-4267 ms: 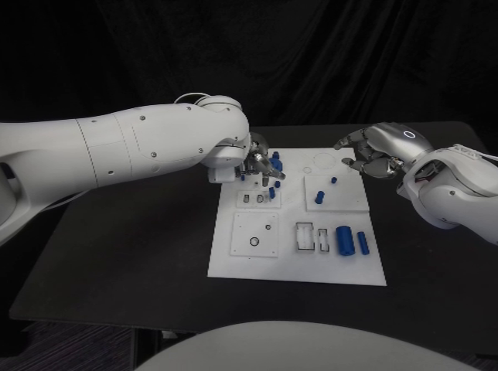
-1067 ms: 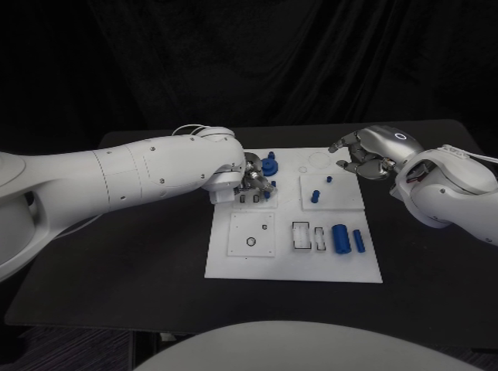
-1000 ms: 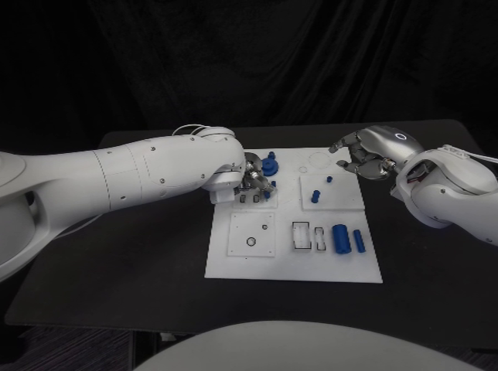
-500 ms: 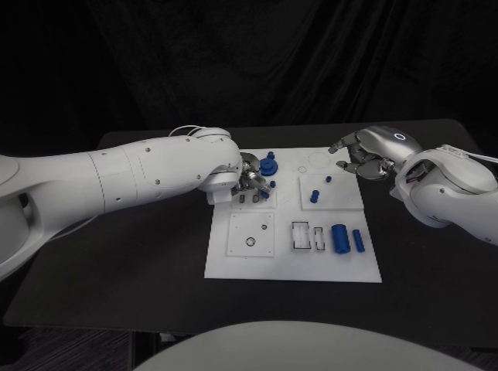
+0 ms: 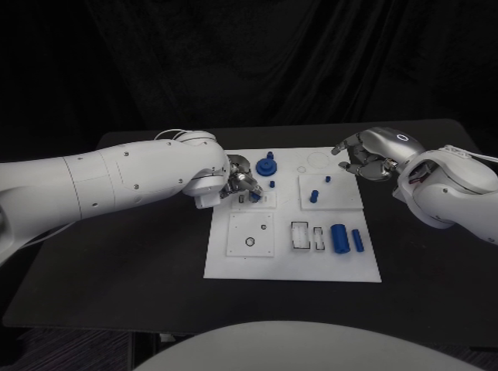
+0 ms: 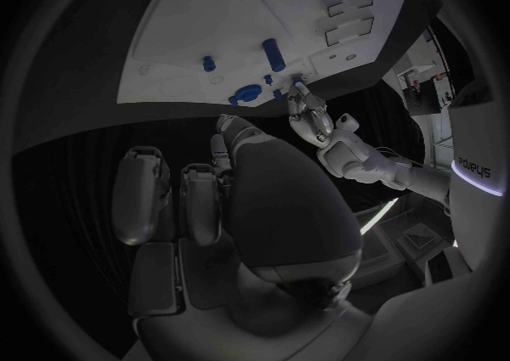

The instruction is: Assemble the parts on the task board

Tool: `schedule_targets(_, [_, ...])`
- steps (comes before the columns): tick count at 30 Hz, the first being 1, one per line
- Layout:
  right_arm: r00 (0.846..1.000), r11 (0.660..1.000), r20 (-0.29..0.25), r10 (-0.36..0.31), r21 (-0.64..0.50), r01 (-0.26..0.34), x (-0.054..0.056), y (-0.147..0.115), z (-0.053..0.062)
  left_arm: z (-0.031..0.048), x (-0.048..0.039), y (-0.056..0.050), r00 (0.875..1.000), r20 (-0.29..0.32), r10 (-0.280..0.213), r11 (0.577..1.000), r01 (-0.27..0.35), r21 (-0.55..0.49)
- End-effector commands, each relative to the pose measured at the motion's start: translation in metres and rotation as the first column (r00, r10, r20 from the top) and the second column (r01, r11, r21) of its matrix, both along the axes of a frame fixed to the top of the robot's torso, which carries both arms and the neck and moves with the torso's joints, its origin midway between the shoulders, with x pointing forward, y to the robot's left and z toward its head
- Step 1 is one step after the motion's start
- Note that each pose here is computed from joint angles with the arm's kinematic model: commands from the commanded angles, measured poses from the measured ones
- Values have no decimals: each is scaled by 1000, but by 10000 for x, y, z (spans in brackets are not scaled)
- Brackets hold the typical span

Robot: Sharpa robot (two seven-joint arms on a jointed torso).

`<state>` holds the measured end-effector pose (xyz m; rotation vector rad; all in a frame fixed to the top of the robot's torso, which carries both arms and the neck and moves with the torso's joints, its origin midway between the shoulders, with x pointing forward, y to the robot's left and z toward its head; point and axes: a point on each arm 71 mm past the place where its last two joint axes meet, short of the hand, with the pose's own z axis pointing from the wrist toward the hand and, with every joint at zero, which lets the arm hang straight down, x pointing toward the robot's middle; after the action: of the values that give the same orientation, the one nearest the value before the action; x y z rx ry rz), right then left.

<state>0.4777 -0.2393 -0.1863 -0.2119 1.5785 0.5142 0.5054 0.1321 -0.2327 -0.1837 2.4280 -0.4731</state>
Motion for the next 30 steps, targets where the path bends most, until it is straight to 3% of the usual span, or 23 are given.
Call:
schedule_targets(1, [999,1000,-29,-27,0,27,0,-28,-27,12,-23,27,1000,14,13,1000,-12,-21])
schedule_targets(14, [999,1000,-43,-31,-5,30,-9,-38,-56,7,-45,112,1000,5,21,1000,-21,-12])
schedule_targets(21, [998,999,-49,-34,-9,33,-7,-41,-64,-6,-6,135,1000,2,27,1000,-27,-4])
schedule_targets(30, [998,999,-57,-35,-14,35,-8,-41,-77,-91,-22,158,999,-6,39,999,-39,-7])
